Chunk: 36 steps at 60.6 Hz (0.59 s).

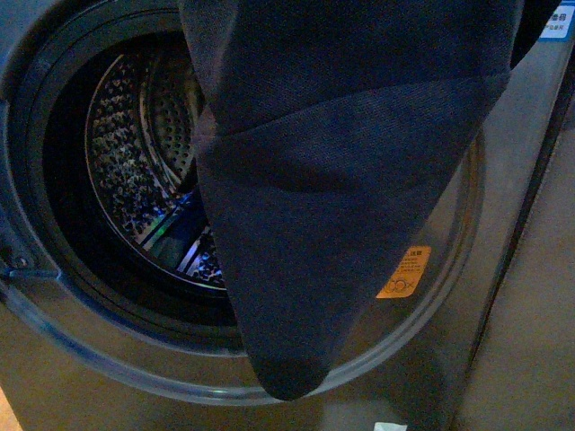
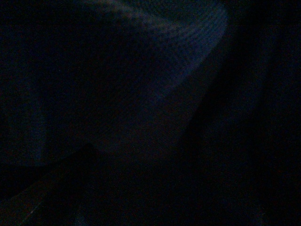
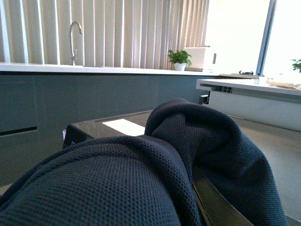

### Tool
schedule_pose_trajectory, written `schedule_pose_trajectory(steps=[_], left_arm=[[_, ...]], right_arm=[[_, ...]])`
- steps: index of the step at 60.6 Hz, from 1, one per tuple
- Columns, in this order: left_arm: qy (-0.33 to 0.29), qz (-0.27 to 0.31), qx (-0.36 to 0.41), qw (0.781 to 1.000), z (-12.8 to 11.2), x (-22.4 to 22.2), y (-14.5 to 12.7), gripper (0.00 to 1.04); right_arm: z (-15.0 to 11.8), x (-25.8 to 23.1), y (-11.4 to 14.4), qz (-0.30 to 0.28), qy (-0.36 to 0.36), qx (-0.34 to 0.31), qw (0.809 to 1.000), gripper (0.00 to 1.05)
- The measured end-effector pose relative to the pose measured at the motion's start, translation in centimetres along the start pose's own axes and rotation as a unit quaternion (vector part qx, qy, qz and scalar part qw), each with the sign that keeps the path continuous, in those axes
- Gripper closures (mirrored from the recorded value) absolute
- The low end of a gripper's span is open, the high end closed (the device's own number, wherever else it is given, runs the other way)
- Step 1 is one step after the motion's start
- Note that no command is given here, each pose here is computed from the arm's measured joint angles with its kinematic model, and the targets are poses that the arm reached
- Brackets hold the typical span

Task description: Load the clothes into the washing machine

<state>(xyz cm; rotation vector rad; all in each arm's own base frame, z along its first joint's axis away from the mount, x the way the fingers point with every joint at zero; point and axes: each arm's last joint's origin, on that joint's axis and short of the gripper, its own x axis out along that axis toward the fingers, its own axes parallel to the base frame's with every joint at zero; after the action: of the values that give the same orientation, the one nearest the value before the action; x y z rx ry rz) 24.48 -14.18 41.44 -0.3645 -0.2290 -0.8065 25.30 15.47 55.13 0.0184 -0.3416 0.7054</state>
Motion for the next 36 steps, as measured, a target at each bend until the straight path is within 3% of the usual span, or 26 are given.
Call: schedule_pose_trajectory(steps=[11, 22, 36], left_arm=[[-0.016, 0.093, 0.059, 0.994, -0.3, 0.7, -1.0, 0.07], [-0.034, 0.182, 0.162, 0.969, -0.5, 0.8, -2.6, 0.07], [-0.028, 0.230, 0.216, 0.948, -0.5, 1.8, -3.1, 0.07]], right_arm=[[0.0, 0.0, 0.0, 0.000, 0.000, 0.000, 1.000, 0.98], [0.0, 0.0, 0.0, 0.000, 0.000, 0.000, 1.000, 0.98], [0.0, 0.0, 0.0, -0.001, 0.000, 0.000, 1.000, 0.98]])
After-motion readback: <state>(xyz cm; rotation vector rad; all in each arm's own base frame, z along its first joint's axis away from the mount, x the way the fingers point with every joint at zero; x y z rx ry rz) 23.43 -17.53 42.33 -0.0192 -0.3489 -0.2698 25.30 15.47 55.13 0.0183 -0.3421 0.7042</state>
